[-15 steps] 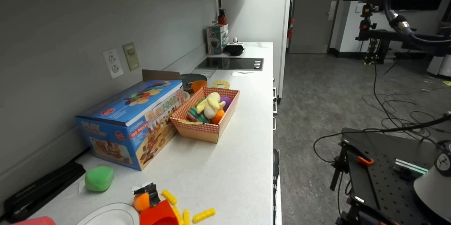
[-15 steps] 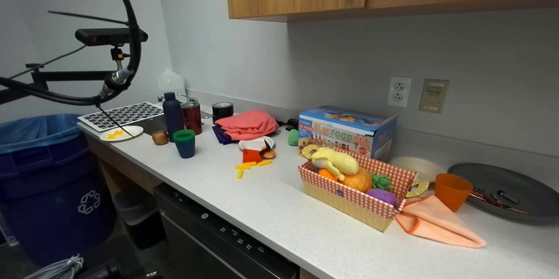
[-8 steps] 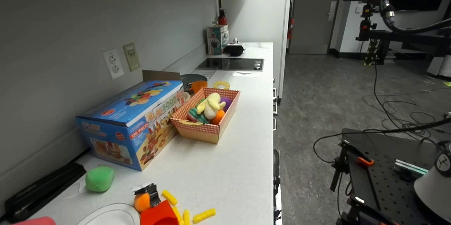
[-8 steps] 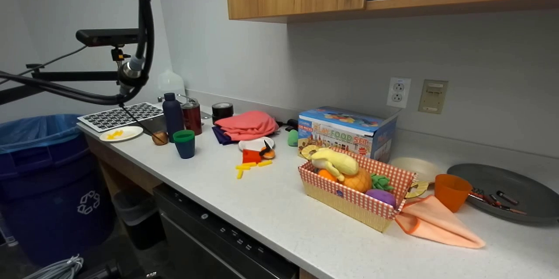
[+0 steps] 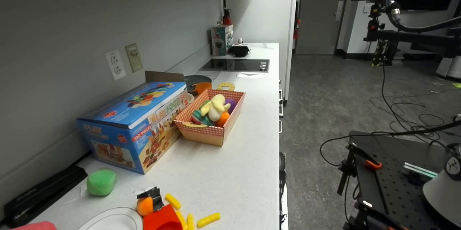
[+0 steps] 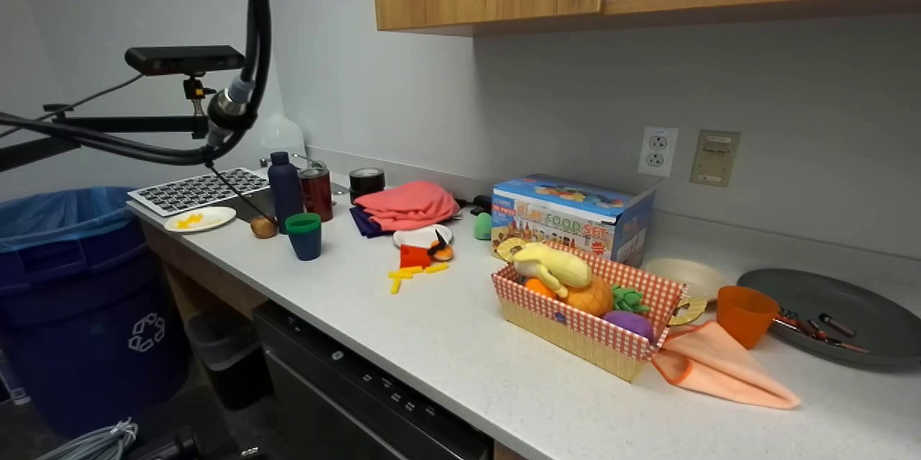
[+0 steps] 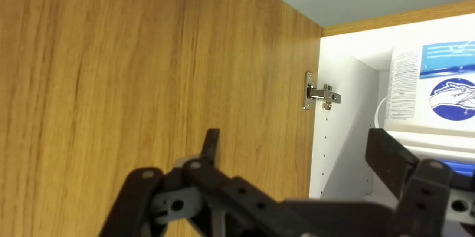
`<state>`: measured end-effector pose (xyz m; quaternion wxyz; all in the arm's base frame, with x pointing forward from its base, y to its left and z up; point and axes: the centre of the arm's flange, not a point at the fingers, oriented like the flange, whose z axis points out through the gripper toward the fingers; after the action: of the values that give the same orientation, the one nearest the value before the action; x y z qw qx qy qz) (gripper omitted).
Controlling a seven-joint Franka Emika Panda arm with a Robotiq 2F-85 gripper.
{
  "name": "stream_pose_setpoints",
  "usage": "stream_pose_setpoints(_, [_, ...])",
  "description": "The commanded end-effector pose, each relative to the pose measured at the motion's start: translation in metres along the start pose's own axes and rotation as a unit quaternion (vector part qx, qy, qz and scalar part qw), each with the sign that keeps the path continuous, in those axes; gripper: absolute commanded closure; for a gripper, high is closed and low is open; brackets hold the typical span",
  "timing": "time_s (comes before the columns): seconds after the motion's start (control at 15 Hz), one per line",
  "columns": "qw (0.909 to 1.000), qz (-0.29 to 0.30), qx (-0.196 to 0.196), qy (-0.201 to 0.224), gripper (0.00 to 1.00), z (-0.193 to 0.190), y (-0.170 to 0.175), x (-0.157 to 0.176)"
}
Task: Open the top right cabinet door
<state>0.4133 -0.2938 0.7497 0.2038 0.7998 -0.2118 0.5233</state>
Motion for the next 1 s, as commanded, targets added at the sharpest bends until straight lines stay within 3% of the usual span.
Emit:
stream_pose_setpoints(0.0, [0.9998,-0.001,0.020,-0.010,0.00,-0.006,-0.009,0.009])
stream_pose_setpoints(0.13, [0.9990,-0.004,0.038,-0.024,0.00,-0.010,-0.015,0.009])
stream_pose_setpoints(0.53, [0.9869,-0.003,0.107,-0.121,0.00,-0.035,-0.031,0.011])
stream_pose_setpoints(0.93, [0.9860,-0.026,0.105,-0.127,0.00,-0.056,-0.022,0.028])
